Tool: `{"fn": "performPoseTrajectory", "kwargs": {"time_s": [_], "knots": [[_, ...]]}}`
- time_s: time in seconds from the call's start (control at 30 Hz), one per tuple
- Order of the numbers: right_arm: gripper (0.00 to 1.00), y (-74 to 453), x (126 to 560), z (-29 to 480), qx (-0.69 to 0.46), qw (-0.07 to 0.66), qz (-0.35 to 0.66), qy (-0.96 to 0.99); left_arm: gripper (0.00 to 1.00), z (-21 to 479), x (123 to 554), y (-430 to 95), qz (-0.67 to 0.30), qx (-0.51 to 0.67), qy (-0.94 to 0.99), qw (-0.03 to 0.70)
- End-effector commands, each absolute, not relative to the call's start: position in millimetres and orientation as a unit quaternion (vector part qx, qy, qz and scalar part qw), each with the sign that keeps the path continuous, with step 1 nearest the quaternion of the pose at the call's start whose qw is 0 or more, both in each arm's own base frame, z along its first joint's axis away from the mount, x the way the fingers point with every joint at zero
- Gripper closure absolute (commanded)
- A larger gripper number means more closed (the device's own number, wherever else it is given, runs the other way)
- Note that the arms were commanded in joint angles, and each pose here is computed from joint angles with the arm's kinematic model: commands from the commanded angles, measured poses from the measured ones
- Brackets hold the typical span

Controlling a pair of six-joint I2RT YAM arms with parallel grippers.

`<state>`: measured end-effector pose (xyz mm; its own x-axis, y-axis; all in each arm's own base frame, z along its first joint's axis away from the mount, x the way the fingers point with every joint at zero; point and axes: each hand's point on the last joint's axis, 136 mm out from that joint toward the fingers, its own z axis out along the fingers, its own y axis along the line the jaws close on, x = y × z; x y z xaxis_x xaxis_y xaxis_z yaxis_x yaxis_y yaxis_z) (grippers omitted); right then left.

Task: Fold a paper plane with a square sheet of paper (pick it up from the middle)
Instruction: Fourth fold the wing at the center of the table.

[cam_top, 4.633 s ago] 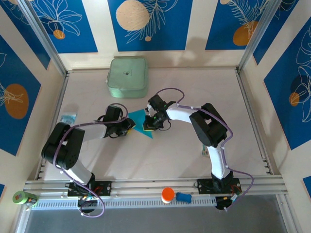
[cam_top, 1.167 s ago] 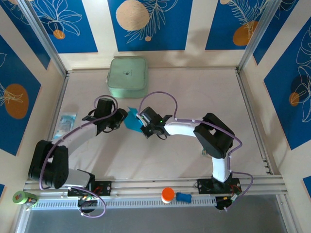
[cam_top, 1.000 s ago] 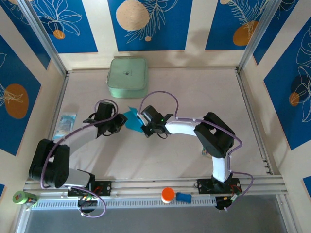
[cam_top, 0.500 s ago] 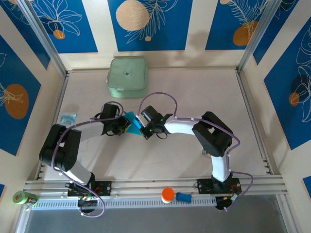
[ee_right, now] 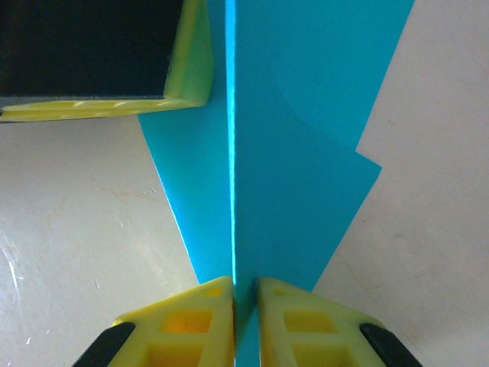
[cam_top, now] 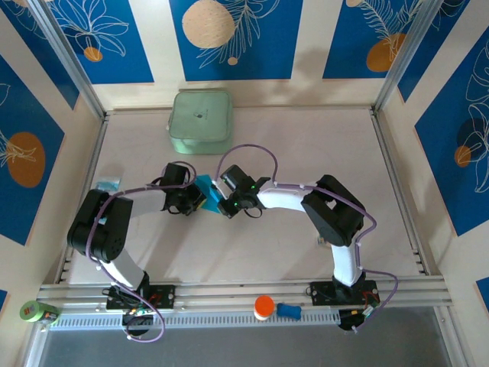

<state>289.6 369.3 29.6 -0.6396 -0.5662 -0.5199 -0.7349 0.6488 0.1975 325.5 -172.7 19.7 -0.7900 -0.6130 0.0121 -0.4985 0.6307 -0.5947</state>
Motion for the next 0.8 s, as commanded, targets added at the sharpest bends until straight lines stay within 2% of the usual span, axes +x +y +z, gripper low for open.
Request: {"fn": "performPoseTrajectory", "kwargs": {"time_s": [0.0, 0.17, 0.47, 0.77], "knots": [[0.85, 374.1, 289.7, 29.2, -0.379, 0.203, 0.208, 0.879, 0.88, 20.1, 327.1, -177.8, -0.298, -0.293, 0.904, 0.089], [0.86, 375.6, 288.6, 28.7, -0.381, 0.201, 0.212, 0.877, 0.88, 17.8, 326.7, -178.8, -0.297, -0.291, 0.905, 0.086], [0.93, 380.2, 283.0, 28.6, -0.391, 0.187, 0.23, 0.871, 0.89, 15.2, 325.4, -178.6, -0.294, -0.289, 0.907, 0.083], [0.93, 380.9, 281.8, 26.9, -0.378, 0.161, 0.256, 0.875, 0.89, 13.8, 323.5, -177.7, -0.29, -0.287, 0.909, 0.081]]}}
